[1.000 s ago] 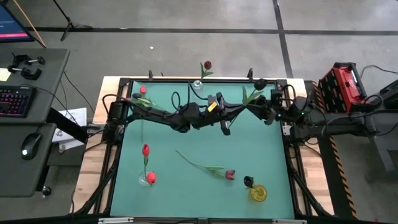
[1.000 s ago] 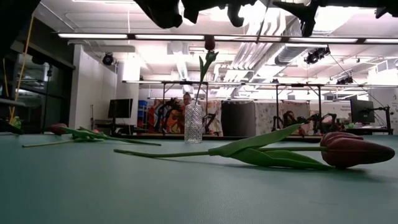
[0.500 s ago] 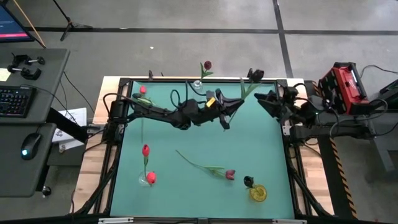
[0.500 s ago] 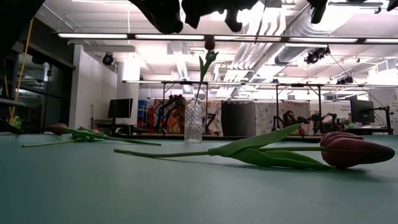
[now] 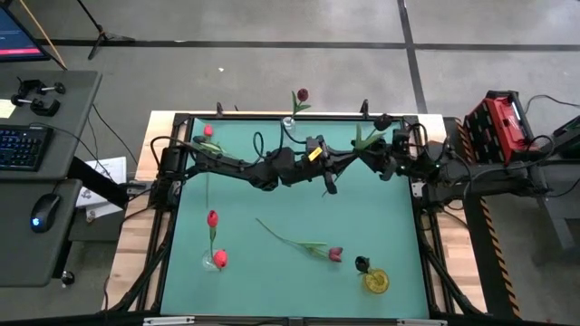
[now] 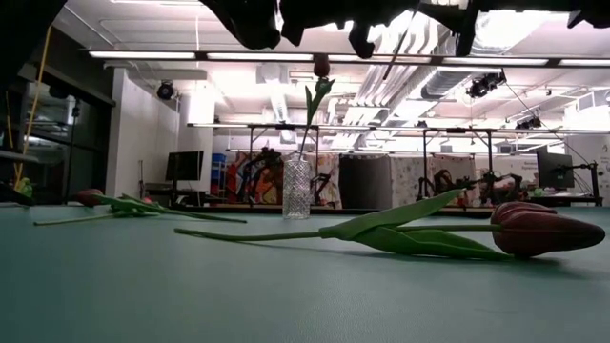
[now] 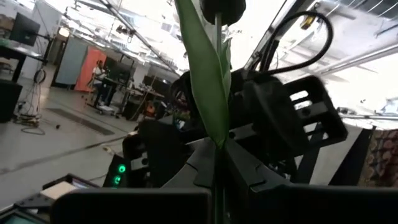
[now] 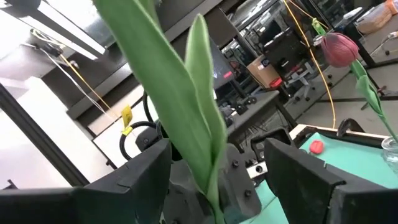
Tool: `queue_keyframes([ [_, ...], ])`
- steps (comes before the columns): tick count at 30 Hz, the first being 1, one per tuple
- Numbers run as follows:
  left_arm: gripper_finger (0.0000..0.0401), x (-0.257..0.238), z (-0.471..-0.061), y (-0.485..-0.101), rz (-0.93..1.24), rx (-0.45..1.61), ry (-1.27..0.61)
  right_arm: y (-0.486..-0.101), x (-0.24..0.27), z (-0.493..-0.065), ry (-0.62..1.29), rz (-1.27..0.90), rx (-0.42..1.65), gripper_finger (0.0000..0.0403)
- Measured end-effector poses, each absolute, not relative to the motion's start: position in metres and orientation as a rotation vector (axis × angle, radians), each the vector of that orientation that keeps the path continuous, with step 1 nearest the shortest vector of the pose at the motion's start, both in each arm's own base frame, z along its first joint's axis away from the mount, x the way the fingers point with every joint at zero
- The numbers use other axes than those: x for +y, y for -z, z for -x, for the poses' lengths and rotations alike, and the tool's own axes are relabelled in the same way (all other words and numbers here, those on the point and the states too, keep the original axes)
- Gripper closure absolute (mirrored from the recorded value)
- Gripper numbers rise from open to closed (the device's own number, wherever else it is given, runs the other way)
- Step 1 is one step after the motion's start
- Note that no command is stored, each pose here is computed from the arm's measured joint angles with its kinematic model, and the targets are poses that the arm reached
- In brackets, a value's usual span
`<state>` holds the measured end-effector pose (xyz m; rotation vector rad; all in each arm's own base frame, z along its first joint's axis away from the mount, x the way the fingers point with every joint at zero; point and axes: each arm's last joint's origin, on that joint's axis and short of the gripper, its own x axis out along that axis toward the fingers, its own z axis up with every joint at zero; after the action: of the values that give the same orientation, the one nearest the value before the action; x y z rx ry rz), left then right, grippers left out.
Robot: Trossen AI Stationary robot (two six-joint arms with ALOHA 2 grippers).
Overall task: Sort flowers into vase by color
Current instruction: Put the bottom black flower into the yellow vase
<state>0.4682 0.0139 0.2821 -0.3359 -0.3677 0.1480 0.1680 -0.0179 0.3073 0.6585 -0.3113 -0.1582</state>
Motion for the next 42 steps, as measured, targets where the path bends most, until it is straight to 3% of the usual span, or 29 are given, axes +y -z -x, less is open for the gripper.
queue_keyframes([
  [5, 0.0401, 0.012, -0.469, -0.281, 0.332, -0.351, -0.137, -0.309, -0.018, -0.168, 0.152, -0.653, -0.333, 0.0196],
  [8, 0.0401, 0.012, -0.469, -0.281, 0.324, -0.351, -0.138, -0.310, -0.018, -0.167, 0.151, -0.649, -0.335, 0.0262],
  [11, 0.0401, 0.013, -0.469, -0.281, 0.324, -0.349, -0.140, -0.311, -0.018, -0.166, 0.149, -0.627, -0.340, 0.0356],
  [13, 0.0397, 0.014, -0.469, -0.281, 0.324, -0.349, -0.140, -0.311, -0.018, -0.165, 0.152, -0.608, -0.342, 0.0388],
  [17, 0.0377, 0.021, -0.469, -0.281, 0.353, -0.342, -0.104, -0.312, -0.017, -0.161, 0.147, -0.617, -0.338, 0.0396],
  [21, 0.0331, 0.037, -0.465, -0.287, 0.403, -0.299, 0.003, -0.317, -0.016, -0.149, 0.137, -0.606, -0.356, 0.0399],
  [30, 0.0217, 0.063, -0.437, -0.305, 0.455, 0.100, 0.267, -0.314, -0.008, -0.094, 0.044, -0.665, -0.268, 0.0402],
  [37, 0.0212, 0.059, -0.412, -0.326, 0.348, 0.211, 0.279, -0.300, 0.010, -0.081, -0.262, -0.858, 0.006, 0.0402],
  [42, 0.0217, 0.061, -0.401, -0.340, 0.295, 0.196, 0.199, -0.306, 0.017, -0.073, -0.297, -0.869, 0.191, 0.0402],
])
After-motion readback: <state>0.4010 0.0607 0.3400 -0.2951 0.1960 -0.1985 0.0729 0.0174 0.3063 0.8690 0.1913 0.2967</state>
